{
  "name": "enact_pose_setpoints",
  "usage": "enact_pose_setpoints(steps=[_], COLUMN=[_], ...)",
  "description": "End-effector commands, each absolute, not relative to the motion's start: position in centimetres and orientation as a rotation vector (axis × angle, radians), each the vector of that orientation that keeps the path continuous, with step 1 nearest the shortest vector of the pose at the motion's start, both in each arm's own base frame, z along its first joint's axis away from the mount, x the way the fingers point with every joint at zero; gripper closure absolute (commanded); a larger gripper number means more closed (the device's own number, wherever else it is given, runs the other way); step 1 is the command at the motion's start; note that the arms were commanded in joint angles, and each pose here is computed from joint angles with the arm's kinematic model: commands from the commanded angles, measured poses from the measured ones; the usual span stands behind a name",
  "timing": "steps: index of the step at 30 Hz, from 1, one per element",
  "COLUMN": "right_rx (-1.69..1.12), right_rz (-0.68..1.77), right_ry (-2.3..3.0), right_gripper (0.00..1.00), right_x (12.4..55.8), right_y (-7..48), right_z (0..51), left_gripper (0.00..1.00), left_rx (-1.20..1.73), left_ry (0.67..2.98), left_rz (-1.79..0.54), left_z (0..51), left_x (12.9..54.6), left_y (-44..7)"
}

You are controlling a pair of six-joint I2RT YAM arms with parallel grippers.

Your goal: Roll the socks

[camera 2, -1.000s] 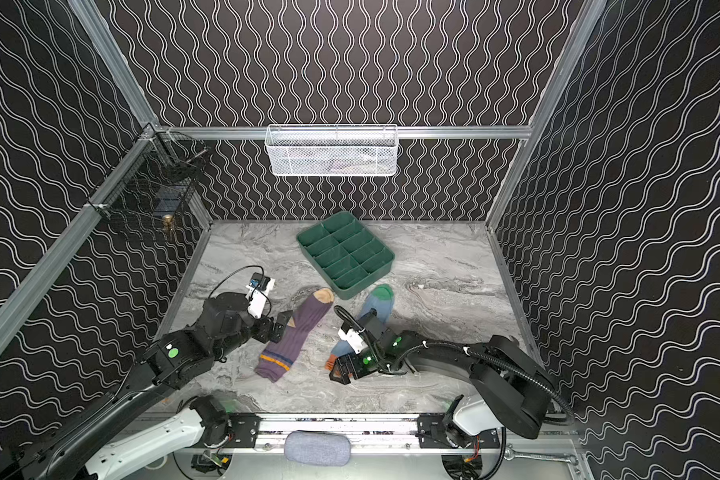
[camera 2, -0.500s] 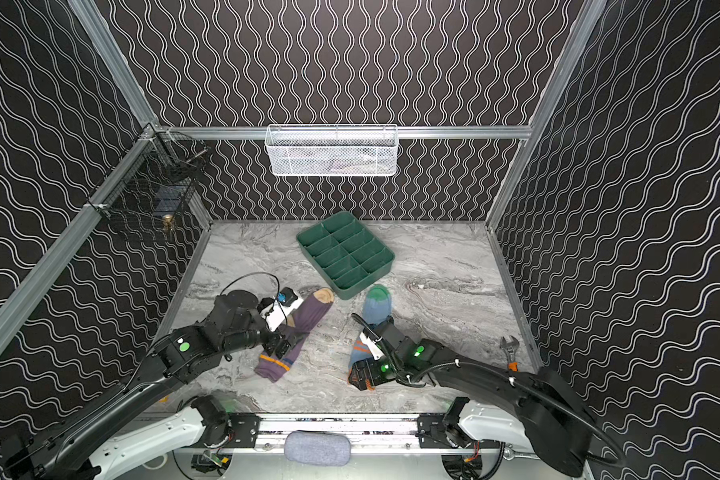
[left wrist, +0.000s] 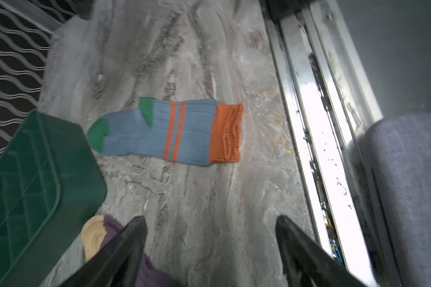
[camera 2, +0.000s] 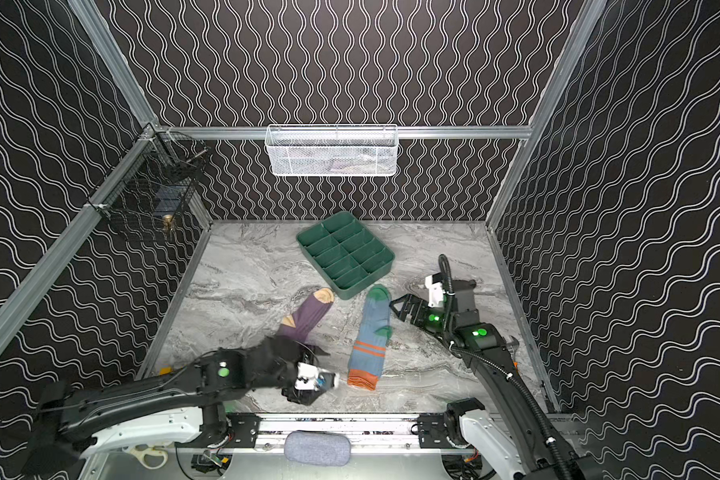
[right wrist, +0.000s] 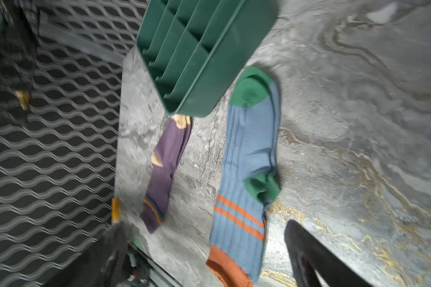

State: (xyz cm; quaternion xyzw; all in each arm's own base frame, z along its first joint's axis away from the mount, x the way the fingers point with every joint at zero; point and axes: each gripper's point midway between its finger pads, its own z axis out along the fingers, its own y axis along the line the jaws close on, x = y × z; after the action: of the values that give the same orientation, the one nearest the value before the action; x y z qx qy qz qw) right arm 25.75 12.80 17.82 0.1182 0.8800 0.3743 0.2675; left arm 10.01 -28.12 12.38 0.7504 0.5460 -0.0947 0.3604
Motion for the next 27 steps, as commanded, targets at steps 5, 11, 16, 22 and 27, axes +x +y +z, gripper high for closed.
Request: enact_pose_setpoints(steps=[5, 11, 16, 22, 27], right_rx=[0.487, 0.471, 0.447, 0.425, 0.413], right_rz=[1.226, 1.23, 1.217, 1.194, 1.179], right_ry=[2.307, 2.314, 2.277, 2.268, 2.266], right_gripper=[0.0, 0.0, 0.0, 0.0, 0.0], right_x=[26.5, 26.4, 26.3, 26.2, 26.2], right_y=[11.2, 11.0, 10.9, 10.7, 10.6], right_z=[17.6, 17.4, 18.1, 18.6, 18.8], left_gripper=[0.19, 0.25, 0.29, 0.41, 0.45], left_rx=[1.893, 1.905, 1.905, 1.923, 1.88], left_ry=[1.309, 1.357, 1.4, 1.481, 1.518], left_rz=[-0.126, -0.151, -0.173, -0.187, -0.147], left_z=[9.4, 7.2, 5.7, 3.6, 2.7], left_x=[10.4, 10.4, 10.3, 10.2, 11.0], left_y=[-32.1, -33.6, -34.1, -34.8, -34.9])
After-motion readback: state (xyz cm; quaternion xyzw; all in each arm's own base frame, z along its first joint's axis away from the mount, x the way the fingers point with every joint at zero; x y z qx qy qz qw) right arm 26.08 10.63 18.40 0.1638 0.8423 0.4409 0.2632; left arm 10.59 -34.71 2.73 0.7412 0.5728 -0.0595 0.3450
